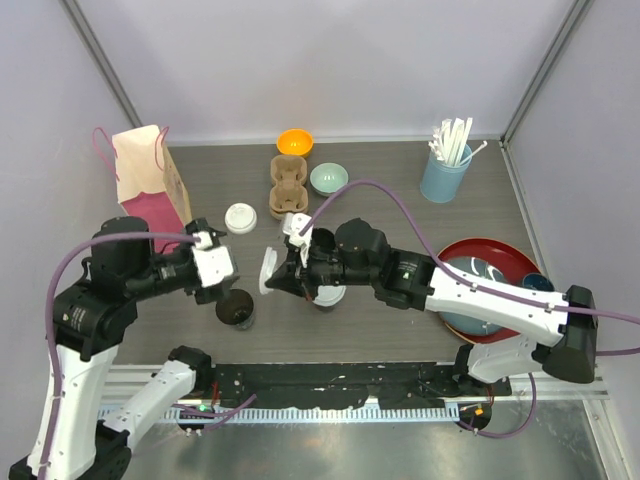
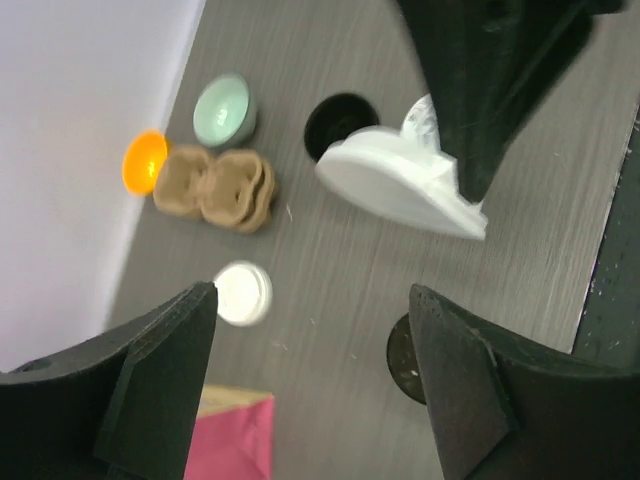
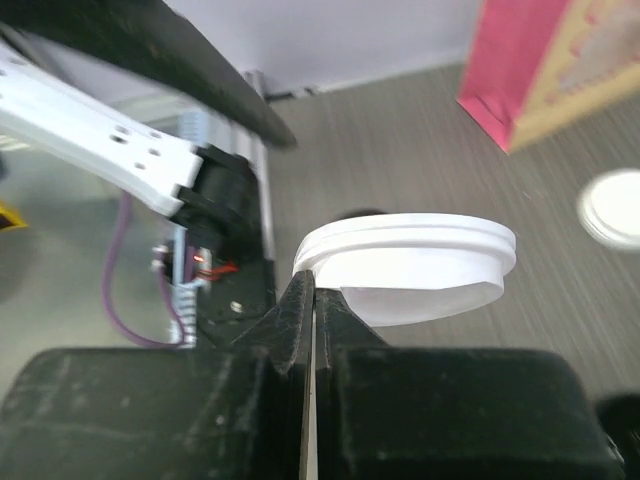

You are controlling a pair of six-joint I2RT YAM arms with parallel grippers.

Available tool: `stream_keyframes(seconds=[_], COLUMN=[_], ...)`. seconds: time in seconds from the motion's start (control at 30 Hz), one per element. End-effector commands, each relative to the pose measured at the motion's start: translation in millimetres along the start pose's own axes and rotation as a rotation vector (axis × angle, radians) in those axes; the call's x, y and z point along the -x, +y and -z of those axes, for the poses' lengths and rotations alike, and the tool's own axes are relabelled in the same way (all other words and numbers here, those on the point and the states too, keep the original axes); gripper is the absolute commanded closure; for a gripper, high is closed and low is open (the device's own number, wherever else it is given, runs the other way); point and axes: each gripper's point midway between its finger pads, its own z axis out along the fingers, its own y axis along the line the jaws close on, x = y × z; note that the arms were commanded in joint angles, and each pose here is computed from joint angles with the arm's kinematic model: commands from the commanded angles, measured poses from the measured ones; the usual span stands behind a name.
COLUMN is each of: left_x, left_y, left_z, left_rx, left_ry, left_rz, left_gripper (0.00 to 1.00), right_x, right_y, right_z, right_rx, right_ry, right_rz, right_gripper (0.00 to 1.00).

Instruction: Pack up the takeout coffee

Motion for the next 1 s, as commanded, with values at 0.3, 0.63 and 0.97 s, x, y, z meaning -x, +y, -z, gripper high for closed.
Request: stream_keyframes(seconds=[0.3, 0.63, 0.97], left_x=[-163.5, -220.0, -242.7], left_y=[-66.2, -70.7, -65.6], left_z=[-34.1, -43.1, -71.5], left_rx=[-0.238, -0.153, -0.074], left_ry=[0.850, 0.900, 0.883], left_rz=[0.767, 0.583, 0.623], left_gripper=[0.46, 0.36, 0.38], right_x=[-37.4, -32.9, -43.1], right_y=[-79.9, -72.2, -73.1], right_z=[102.9, 120.4, 111.0], right_rx=[-0.523, -0.527, -0.503], right_ry=[0.251, 0.201, 0.267], right_rz=[0.198, 0.176, 0.175], right_gripper=[0.99, 0.99, 0.99])
